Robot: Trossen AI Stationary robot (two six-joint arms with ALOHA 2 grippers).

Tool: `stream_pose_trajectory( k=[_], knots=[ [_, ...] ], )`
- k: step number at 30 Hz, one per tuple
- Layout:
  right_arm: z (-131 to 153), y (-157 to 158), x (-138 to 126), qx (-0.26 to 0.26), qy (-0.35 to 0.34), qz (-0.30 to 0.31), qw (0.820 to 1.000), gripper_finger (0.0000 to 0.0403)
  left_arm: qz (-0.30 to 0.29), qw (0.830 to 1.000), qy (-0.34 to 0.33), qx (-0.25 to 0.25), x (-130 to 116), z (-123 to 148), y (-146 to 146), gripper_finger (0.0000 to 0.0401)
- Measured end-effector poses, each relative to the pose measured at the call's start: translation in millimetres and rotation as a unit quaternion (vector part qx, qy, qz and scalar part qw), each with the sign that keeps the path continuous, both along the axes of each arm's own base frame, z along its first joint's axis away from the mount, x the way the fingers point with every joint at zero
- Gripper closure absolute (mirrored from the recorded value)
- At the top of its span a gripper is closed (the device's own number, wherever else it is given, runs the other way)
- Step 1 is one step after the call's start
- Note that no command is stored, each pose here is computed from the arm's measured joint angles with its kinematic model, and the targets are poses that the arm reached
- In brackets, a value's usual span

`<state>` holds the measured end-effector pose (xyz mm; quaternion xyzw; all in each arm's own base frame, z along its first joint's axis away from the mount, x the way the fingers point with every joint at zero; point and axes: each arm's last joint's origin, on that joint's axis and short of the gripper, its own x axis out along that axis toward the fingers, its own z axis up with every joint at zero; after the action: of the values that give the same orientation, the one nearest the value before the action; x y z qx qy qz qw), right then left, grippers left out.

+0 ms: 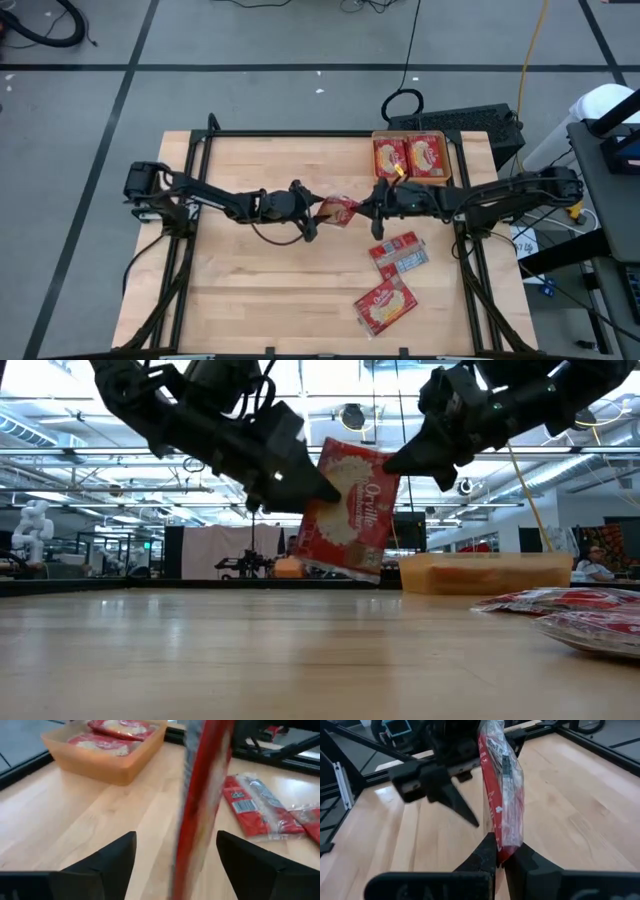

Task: Sort popcorn bags into baskets
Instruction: Put the red popcorn bag into the orange bin

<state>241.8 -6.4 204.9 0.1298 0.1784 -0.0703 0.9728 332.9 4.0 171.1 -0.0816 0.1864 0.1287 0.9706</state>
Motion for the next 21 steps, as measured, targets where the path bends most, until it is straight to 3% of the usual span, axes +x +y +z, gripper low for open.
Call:
stream_pose_trajectory(
  k=[3, 6, 10, 14, 16, 21],
  knots=[
    [-0.2, 0.0, 1.8, -0.002, 0.0, 0.001, 1.0, 0.0397, -0.027, 0.999, -0.028, -0.007, 5.9, -3.0, 1.8, 0.0123],
    [-0.3, 0.7, 1.8, -0.004, 0.001, 0.016, 1.0, 0.0396, -0.096, 0.993, -0.07, -0.021, 11.1, -1.0, 2.5, 0.0157],
    [2.0, 1.0, 1.2, -0.013, -0.006, 0.024, 1.0, 0.0389, -0.131, 0.988, -0.085, -0.02, 13.5, -2.3, 3.3, 0.0256],
    [2.5, 0.7, 1.2, -0.021, -0.007, 0.022, 0.999, 0.0375, -0.134, 0.986, -0.087, -0.051, 12.8, -2.2, 15.0, 0.0368],
    [2.6, 0.5, 1.2, -0.021, -0.008, 0.021, 1.0, 0.0365, -0.139, 0.984, -0.09, -0.06, 12.4, -1.7, 20.5, 0.0381],
    [4.1, 0.5, -3.3, -0.02, 0.004, 0.02, 1.0, 0.0325, -0.145, 0.983, -0.095, -0.069, 11.0, -0.9, 33.8, 0.0362]
  ],
)
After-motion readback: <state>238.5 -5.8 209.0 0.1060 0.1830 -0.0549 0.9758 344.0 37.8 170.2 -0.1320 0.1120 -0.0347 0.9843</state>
